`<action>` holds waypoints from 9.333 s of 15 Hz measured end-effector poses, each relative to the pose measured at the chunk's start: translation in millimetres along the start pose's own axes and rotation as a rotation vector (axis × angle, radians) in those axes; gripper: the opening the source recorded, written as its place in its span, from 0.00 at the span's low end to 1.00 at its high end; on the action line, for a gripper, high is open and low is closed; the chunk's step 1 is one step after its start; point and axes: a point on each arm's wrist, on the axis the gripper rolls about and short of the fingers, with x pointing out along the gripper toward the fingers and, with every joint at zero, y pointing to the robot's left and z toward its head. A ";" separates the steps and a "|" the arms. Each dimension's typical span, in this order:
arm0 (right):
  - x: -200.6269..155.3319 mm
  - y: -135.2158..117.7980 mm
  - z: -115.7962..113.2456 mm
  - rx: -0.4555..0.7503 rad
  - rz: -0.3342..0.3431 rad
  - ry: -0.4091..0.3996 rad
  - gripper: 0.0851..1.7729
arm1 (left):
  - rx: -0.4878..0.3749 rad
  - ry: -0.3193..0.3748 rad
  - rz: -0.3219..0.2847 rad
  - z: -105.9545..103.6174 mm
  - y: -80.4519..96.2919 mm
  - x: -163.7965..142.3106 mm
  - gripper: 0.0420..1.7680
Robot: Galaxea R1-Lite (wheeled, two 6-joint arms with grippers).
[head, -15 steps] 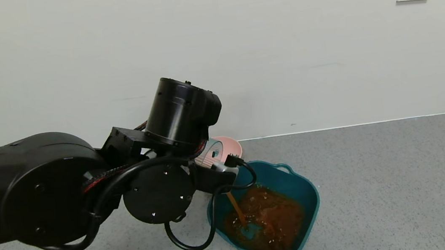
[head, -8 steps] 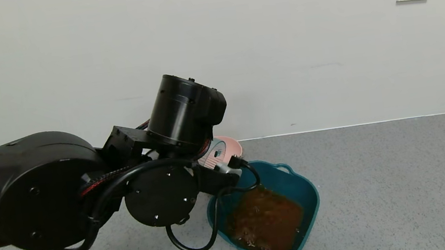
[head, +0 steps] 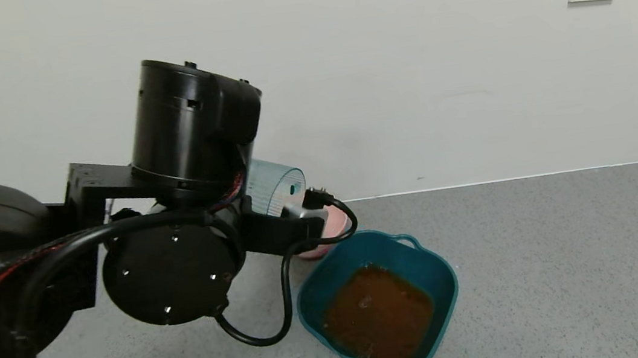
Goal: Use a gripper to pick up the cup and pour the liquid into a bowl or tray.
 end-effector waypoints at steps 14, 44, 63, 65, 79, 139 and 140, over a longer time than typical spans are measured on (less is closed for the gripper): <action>0.0 0.0 0.0 0.000 -0.001 0.000 0.96 | -0.947 0.048 0.030 -84.5 -47.7 -42.5 0.67; 0.0 0.0 0.0 0.000 0.000 0.000 0.96 | -1.853 -0.038 -0.267 -55.3 -153.4 -13.4 0.66; 0.0 0.0 0.0 0.000 0.000 0.000 0.96 | -1.760 0.125 -0.333 -13.5 -212.0 27.5 0.66; 0.0 0.0 0.0 0.000 -0.001 0.000 0.96 | -1.760 0.127 -0.327 -7.4 -217.1 32.4 0.66; 0.0 0.0 0.0 0.000 -0.001 0.000 0.96 | -1.720 0.156 -0.348 5.8 -235.9 42.2 0.66; 0.0 0.0 0.0 0.000 -0.001 0.000 0.96 | -1.723 -0.151 -0.191 -144.1 -200.6 -91.4 0.97; 0.0 0.0 0.0 0.000 0.000 0.000 0.96 | -1.718 -0.140 -0.178 -153.6 -203.8 -99.9 0.97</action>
